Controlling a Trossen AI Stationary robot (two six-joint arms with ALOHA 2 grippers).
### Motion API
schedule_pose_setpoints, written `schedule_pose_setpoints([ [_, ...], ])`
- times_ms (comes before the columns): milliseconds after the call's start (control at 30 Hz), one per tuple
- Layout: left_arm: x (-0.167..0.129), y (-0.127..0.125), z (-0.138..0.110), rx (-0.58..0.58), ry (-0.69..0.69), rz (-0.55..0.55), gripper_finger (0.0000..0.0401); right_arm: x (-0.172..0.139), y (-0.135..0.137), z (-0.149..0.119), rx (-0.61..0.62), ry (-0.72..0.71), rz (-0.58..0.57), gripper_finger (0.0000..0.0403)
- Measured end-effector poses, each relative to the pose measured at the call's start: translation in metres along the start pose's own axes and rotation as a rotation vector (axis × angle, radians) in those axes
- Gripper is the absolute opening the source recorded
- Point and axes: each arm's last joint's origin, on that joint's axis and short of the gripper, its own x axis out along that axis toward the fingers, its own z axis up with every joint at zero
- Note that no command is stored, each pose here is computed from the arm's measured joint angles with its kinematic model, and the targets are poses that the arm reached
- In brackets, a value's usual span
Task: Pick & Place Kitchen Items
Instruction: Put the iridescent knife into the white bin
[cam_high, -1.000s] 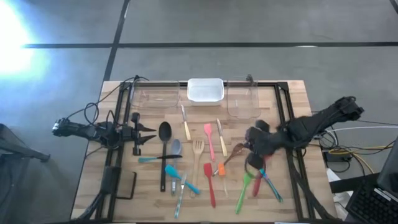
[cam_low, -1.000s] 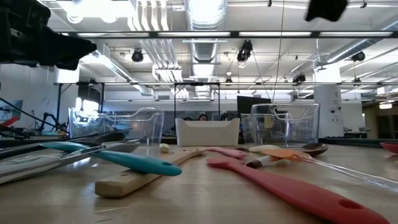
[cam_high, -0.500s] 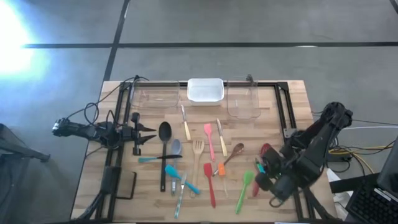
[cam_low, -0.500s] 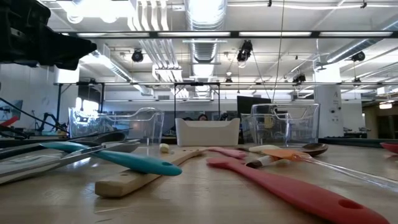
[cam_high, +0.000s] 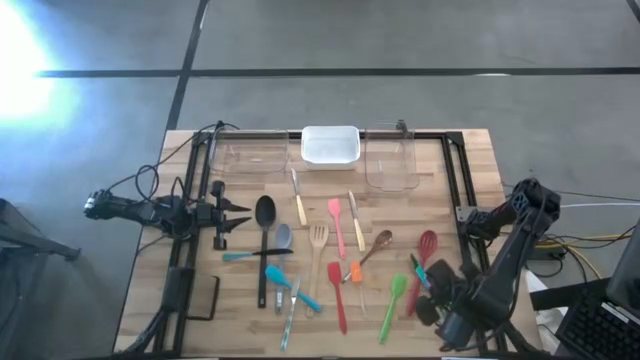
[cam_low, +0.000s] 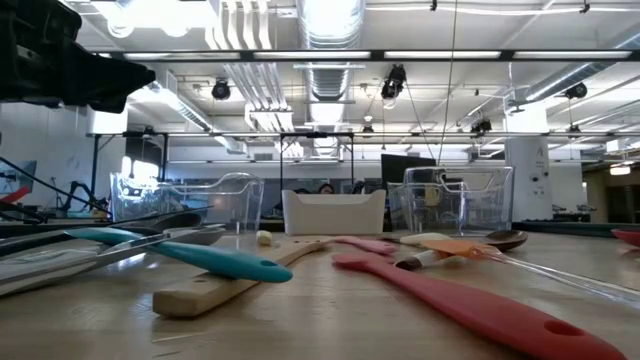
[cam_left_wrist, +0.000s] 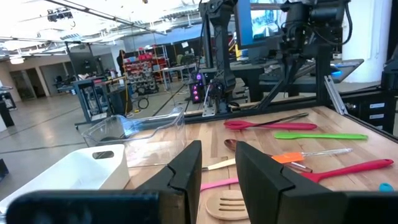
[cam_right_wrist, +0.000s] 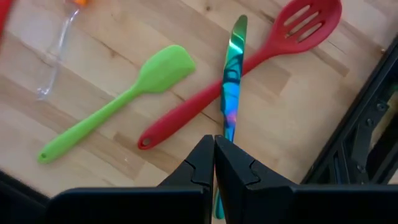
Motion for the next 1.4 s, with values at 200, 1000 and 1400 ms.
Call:
schedule_pose_setpoints([
  [200,0.0,0.0,0.0,0.001,0.002,0.0,0.0101,0.004,0.001,-0.002,-0.012,0.003,-0.02,0.0009],
  [1000,0.0,0.001,0.0,0.05,0.01,0.031,0.0101,0.018,-0.006,-0.003,-0.123,0.016,-0.079,0.0026],
  [1400,0.0,0.001,-0.001,0.045,0.01,0.031,0.0101,0.039,-0.005,-0.01,-0.102,0.04,-0.096,0.0171],
])
